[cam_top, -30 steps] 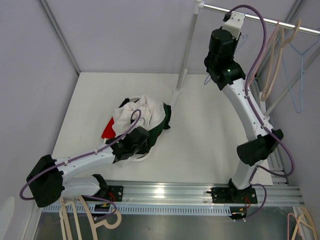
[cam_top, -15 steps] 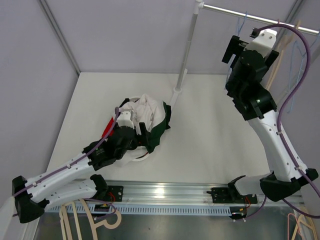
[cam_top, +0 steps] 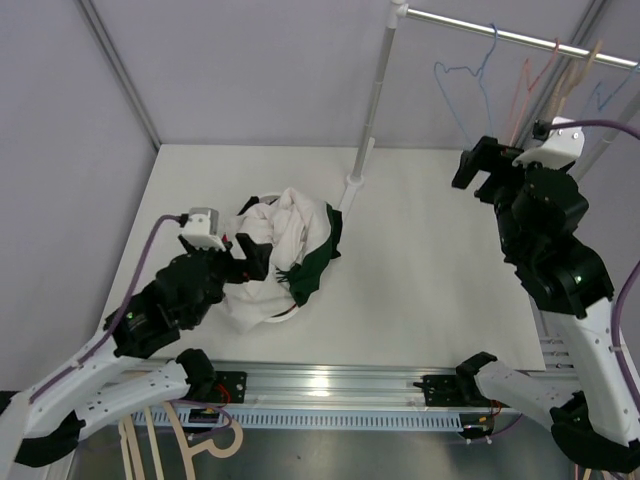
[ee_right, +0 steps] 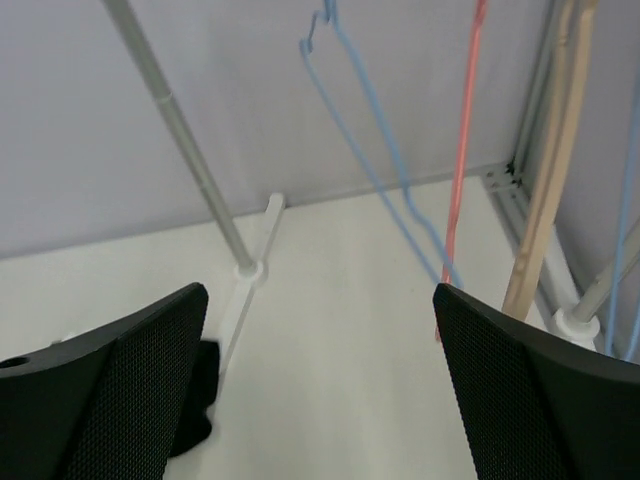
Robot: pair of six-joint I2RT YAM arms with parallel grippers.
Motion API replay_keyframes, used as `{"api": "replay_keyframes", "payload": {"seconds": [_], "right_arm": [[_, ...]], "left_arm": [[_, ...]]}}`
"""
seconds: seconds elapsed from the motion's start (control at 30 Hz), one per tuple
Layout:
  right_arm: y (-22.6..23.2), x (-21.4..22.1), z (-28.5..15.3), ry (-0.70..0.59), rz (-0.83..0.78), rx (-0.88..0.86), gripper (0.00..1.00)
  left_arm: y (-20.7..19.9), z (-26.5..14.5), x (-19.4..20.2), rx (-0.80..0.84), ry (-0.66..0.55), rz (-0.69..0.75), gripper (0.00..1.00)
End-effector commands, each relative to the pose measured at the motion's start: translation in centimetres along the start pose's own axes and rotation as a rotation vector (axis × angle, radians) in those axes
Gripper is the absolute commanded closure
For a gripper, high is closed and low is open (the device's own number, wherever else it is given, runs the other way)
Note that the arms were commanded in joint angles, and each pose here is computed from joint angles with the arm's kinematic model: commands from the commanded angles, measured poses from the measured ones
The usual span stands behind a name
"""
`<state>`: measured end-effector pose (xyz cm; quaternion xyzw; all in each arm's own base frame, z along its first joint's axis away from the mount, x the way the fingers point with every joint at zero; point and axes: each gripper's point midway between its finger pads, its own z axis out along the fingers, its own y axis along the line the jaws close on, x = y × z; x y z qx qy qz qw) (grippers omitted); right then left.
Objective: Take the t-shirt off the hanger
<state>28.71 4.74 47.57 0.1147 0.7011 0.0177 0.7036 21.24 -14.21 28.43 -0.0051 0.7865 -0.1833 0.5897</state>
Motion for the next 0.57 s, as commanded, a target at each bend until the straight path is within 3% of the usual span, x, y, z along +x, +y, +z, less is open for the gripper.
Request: {"api": "replay_keyframes", "payload": {"seconds": [0.0, 0.3, 0.53], "right_arm": [[1.7, 3.8, -2.6, 0.129, 0.040, -0.175, 0.00], [3.6, 13.9, -6.5, 0.429, -0.033, -0.417, 0.01], [4.6, 16.5, -8.5, 0.513, 0.041, -0.507, 0.00]], "left_arm": [[-0.5, -2.8, -4.2, 0.076, -0.067, 0.020, 0.01], [1.5, -6.8, -6.4, 0.110, -0.123, 0.021, 0.00], [2.4, -7.4, -4.7, 0.127, -0.111, -0.008, 0.00]]}}
